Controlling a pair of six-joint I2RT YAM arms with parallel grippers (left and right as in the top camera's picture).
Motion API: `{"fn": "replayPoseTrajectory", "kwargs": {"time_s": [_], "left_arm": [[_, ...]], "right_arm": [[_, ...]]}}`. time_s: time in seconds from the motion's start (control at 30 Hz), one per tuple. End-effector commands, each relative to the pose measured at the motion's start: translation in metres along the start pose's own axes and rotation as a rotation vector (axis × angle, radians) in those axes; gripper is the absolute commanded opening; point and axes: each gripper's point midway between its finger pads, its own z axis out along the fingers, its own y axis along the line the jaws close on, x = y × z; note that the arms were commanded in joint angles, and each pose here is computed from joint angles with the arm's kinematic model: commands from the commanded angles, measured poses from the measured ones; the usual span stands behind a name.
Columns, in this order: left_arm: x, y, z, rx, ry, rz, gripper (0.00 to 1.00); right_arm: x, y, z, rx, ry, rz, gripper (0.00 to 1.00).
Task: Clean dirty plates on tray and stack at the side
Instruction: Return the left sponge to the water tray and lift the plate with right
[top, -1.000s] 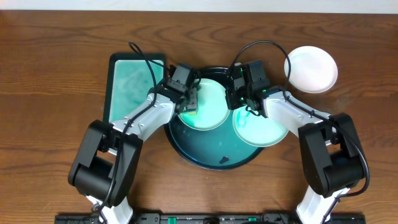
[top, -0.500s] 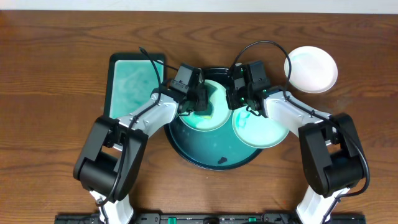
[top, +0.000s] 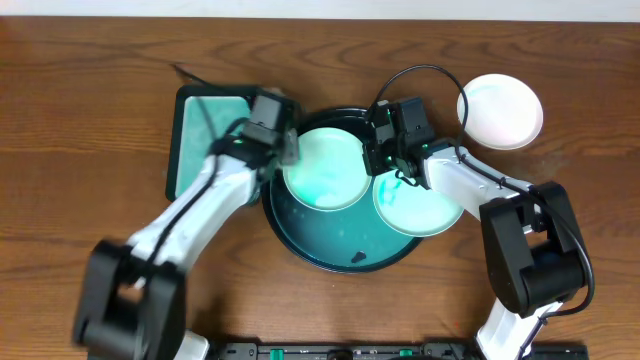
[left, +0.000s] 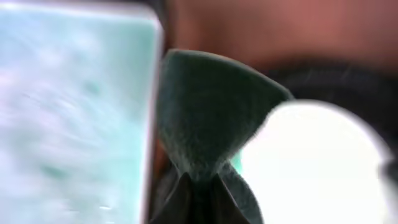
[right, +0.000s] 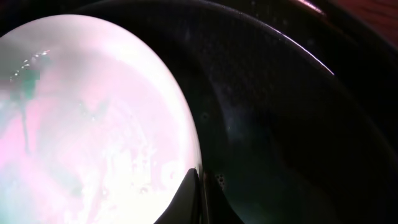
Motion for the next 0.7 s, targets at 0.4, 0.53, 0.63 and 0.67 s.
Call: {"fn": "replayPoseTrajectory", "kwargs": {"time_s": [0.4,0.53,0.63,0.67], "left_arm": [[-0.029,0.098,-0.04,-0.183,-0.064,-0.184,0.07],[-0.03,0.119,-0.04,-0.215,-0.062,-0.255,0.07],[-0.03,0.126,-0.041,-0.224,-0.059,-0.27,0.07],[-0.029,0.126,-0.041,-0.225,-0.056,-0.27,0.06]], "right_arm": [[-0.105,0.03,-0.131,0.623,-0.331,-0.513,0.01],[-0.107,0.043,-0.144,0.675,-0.352,-0.555,0.01],[-0.092,0.045,-0.122,0.532,-0.311,-0.464,0.07],[-0.086,0.045,-0.113,0.469,-0.288,-0.434,0.09]]}}
